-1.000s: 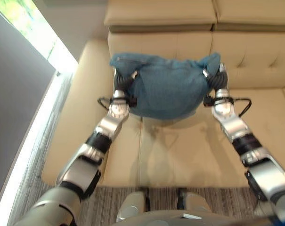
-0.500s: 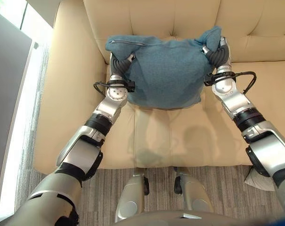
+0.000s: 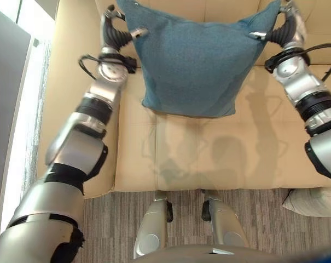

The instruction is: Pick up all the scattered cushions and arrange them neatly on the sofa.

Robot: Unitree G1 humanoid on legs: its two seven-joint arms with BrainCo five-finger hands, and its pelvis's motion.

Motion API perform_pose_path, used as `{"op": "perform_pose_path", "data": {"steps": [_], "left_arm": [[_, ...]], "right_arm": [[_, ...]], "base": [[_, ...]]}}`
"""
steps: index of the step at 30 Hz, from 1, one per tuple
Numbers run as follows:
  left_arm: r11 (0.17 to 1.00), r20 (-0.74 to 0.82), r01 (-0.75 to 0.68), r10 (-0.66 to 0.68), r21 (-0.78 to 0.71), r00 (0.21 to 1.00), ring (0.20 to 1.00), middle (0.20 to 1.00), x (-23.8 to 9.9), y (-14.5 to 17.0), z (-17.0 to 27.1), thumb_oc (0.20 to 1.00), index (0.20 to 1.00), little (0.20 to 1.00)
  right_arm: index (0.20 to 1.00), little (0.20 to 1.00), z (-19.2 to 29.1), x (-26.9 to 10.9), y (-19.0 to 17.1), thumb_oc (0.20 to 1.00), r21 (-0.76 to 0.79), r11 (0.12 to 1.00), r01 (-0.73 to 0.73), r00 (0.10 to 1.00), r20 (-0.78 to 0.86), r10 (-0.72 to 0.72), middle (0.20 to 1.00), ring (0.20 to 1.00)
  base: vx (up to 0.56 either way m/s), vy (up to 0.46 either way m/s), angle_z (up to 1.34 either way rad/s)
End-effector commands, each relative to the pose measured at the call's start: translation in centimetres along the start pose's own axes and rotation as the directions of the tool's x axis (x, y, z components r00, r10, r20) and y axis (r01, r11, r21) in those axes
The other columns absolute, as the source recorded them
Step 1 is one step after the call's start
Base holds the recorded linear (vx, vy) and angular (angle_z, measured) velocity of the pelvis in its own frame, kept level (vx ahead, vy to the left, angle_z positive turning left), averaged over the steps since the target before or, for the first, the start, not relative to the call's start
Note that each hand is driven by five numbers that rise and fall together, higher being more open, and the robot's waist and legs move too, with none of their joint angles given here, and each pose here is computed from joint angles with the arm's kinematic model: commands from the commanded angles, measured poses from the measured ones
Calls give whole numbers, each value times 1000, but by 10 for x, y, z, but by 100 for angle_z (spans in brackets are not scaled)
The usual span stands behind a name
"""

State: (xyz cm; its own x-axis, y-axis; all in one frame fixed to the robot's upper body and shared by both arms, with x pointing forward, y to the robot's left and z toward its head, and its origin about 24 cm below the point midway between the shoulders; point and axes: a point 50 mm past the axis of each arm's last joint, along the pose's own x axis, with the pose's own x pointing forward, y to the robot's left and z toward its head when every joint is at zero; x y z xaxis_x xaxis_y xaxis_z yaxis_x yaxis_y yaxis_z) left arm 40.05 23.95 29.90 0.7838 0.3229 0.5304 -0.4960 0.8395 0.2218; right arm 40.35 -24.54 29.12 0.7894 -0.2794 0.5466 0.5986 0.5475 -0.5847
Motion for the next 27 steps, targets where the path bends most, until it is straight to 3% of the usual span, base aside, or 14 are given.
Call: {"op": "perform_pose_path", "data": {"steps": [1,6,9,10,13,15,17,18,20,21,24,25,26,27], "left_arm": [[998,55,-49,52,-45,997,1000,1000,3,10,8,1000,1000,1000],[995,89,5,4,-96,996,1000,1000,-34,11,-20,1000,1000,1000],[988,10,55,-54,-144,999,1000,1000,-84,7,-62,1000,1000,1000],[984,-62,88,-99,-154,993,1000,1000,-121,4,-87,1000,1000,1000],[987,-226,125,-144,-97,964,1000,1000,-182,12,-129,1000,1000,1000],[984,-499,177,-160,-13,852,1000,1000,-263,33,-179,1000,1000,1000],[978,-564,208,-173,-2,808,1000,1000,-283,36,-188,1000,1000,1000],[958,-685,286,-193,24,703,1000,1000,-322,44,-207,1000,1000,1000],[934,-763,354,-201,39,614,1000,1000,-352,49,-219,1000,1000,1000],[905,-836,422,-199,42,511,1000,1000,-385,55,-228,1000,1000,1000],[877,-907,480,-179,29,382,1000,1000,-419,59,-239,1000,1000,1000],[854,-950,519,-139,28,280,1000,1000,-442,60,-247,1000,1000,1000],[854,-950,519,-139,28,280,1000,1000,-442,60,-247,1000,1000,1000],[836,-963,548,-126,26,238,1000,1000,-450,60,-251,1000,1000,1000]], "right_arm": [[1000,1000,-15,3,-23,1000,3,996,94,995,-38,-94,1000,1000],[1000,1000,-49,-25,-35,1000,42,992,116,993,-22,-115,1000,1000],[1000,1000,-82,-70,-18,1000,76,997,26,999,-47,-22,1000,1000],[1000,1000,-105,-105,-8,1000,87,996,-30,995,-89,38,1000,1000],[1000,1000,-145,-169,3,1000,63,990,-129,966,-215,140,1000,1000],[1000,1000,-182,-250,19,1000,51,959,-280,874,-400,276,1000,1000],[1000,1000,-187,-263,24,1000,59,949,-309,848,-435,303,1000,1000],[1000,1000,-198,-296,33,1000,66,922,-383,782,-508,361,1000,1000],[1000,1000,-202,-314,40,1000,85,901,-426,739,-543,400,1000,1000],[1000,1000,-208,-339,47,1000,128,875,-466,670,-595,444,1000,1000],[1000,1000,-215,-367,55,1000,160,836,-525,581,-651,489,1000,1000],[1000,1000,-221,-389,61,1000,194,814,-547,497,-707,503,1000,1000],[1000,1000,-221,-389,61,1000,194,814,-547,497,-707,503,1000,1000],[1000,1000,-226,-402,63,1000,198,789,-582,437,-742,509,1000,1000]], "base": [[52,-1,1],[43,-4,7],[82,-15,1],[113,-16,-1],[105,-33,0],[72,-69,-5],[-13,-32,-7],[-32,-29,-1],[-62,-45,4],[-83,-56,3],[-117,-71,2],[-160,-76,7],[-252,-75,13],[-243,-33,5]]}}
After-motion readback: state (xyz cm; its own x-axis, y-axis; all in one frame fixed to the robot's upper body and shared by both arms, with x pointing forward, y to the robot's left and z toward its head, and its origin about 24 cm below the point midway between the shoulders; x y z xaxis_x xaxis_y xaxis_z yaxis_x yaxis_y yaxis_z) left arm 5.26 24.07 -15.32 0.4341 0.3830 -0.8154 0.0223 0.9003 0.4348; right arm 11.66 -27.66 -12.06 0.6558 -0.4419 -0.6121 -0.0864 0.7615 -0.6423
